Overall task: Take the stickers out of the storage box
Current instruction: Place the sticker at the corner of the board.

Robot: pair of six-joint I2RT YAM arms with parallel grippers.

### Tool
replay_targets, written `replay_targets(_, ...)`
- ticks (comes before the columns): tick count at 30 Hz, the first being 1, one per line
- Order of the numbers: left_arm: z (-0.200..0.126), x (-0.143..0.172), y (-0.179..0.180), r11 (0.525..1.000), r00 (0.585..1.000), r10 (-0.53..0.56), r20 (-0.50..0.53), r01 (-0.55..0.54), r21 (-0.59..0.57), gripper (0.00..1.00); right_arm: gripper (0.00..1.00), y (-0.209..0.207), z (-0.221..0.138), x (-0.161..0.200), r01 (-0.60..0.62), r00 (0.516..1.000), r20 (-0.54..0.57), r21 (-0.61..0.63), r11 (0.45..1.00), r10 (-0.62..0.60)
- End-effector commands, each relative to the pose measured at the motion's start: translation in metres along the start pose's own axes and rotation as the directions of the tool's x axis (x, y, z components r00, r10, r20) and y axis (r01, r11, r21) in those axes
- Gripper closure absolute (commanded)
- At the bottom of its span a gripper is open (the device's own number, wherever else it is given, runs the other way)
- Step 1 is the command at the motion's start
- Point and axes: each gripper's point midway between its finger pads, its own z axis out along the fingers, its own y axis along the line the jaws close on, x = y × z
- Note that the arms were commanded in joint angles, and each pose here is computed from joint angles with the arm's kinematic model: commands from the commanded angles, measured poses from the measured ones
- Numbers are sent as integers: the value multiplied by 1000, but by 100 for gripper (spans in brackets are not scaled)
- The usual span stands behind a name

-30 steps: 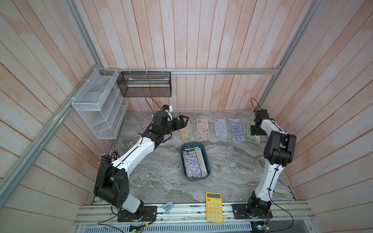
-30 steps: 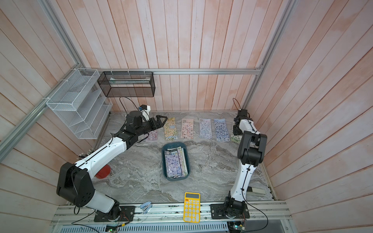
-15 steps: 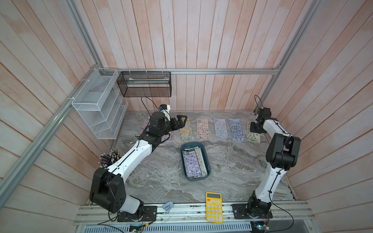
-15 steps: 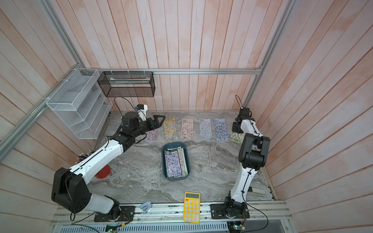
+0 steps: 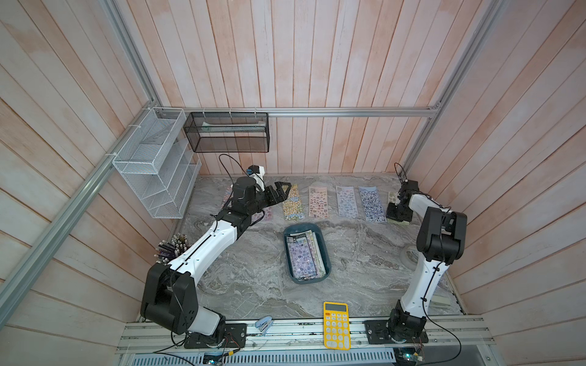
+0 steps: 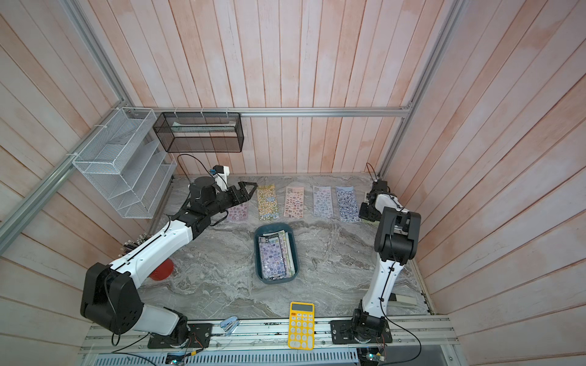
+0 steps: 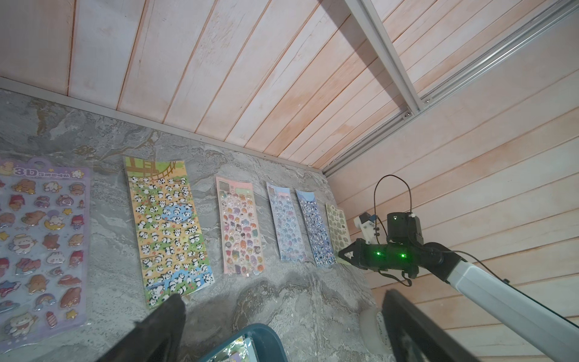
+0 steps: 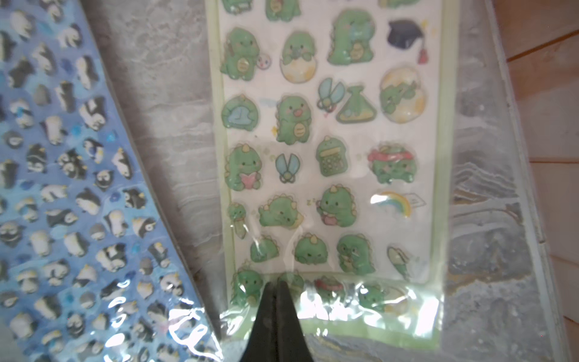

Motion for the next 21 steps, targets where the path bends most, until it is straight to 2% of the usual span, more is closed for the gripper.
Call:
replay_targets(1,4,1,2,1000,1000,-9,-5,9,10,0,100,-15,15,8,24,999,-42,49,999,-22)
replay_targets(6,7,2,3,1000,1000,-21,-12,21,10,0,100,-25,22,12,69,995,-72,101,992,-62)
replay_targets(13,8,-1,1,1000,1000,-19,-13,19,13,0,100,-20,16,12,90,995,-58,105,990,-84)
replay_targets(21,3,-5,-2,1000,1000,-2,1,2,7,0,100,-25,-23,-23,56,996,57,181,982,-67)
